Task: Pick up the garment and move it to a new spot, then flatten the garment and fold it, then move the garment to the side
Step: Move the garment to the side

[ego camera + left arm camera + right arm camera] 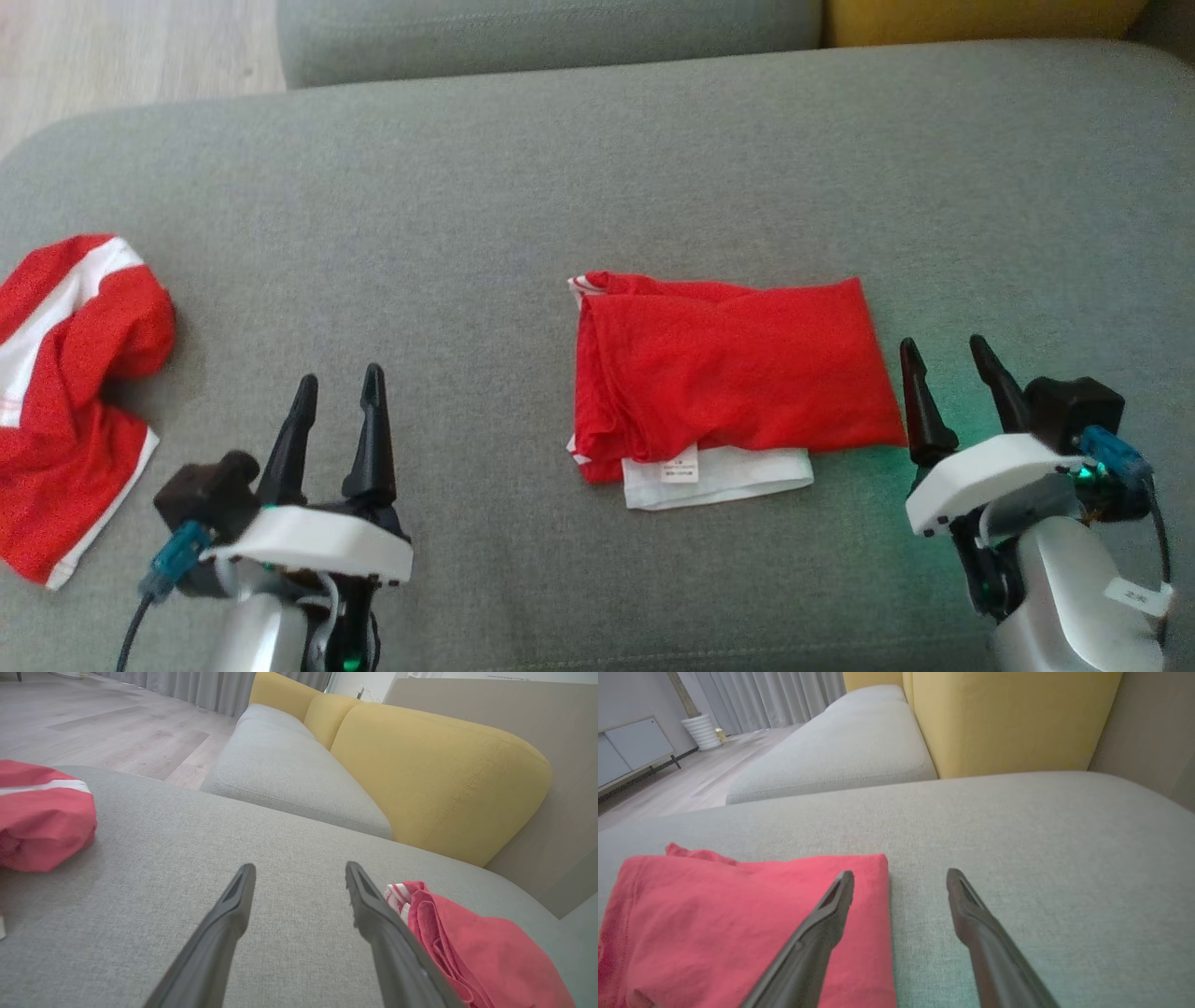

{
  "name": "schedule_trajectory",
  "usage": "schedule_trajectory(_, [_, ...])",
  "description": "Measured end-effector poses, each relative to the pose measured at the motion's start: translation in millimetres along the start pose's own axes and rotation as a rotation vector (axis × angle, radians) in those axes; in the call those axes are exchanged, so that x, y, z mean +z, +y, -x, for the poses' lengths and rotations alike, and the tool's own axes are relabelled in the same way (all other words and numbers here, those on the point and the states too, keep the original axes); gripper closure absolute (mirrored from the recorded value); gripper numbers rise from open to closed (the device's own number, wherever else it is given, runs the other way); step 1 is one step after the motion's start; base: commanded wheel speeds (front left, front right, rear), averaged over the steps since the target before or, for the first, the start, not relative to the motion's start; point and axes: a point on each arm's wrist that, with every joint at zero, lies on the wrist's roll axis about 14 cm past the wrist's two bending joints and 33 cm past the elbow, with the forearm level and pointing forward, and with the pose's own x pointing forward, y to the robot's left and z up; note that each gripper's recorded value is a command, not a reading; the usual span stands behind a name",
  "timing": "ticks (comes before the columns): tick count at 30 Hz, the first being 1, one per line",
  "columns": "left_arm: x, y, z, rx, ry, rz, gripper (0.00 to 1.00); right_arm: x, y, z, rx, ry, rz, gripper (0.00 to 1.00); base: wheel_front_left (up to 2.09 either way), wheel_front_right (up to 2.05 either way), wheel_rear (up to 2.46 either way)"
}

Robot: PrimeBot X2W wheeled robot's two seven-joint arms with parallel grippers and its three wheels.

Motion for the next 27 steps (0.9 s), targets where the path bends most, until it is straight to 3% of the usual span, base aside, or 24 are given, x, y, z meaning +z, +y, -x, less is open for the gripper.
schedule_trajectory(7, [-5.4, 8.0, -7.1, 0.017, 0.016, 0.001, 0.00, -33.2, 6.5, -16.6, 0.008, 0.142, -0.041, 0.00, 0.00, 0.00, 0.00])
schedule_trajectory(20, [-12.7, 15.7, -12.5, 0.036, 0.037, -0.003, 0.00, -64.9, 25.8, -36.4, 0.051, 0.256, -0.091, 0.00, 0.00, 0.00, 0.00])
schedule_trajectory(21, [-12.5, 15.5, -13.6, 0.035, 0.037, -0.002, 0.00, -65.3, 25.9, -37.9, 0.051, 0.258, -0.090, 0.80, 0.00, 0.00, 0.00])
schedule_trajectory(22, [-12.5, 15.3, -14.3, 0.034, 0.037, -0.003, 0.00, -64.0, 26.6, -39.5, 0.054, 0.251, -0.087, 1.00, 0.00, 0.00, 0.00])
schedule_trajectory(27, [-14.8, 13.0, -17.1, 0.026, 0.042, -0.001, 0.00, -50.9, 31.2, -43.6, 0.082, 0.180, -0.017, 1.00, 0.00, 0.00, 0.00])
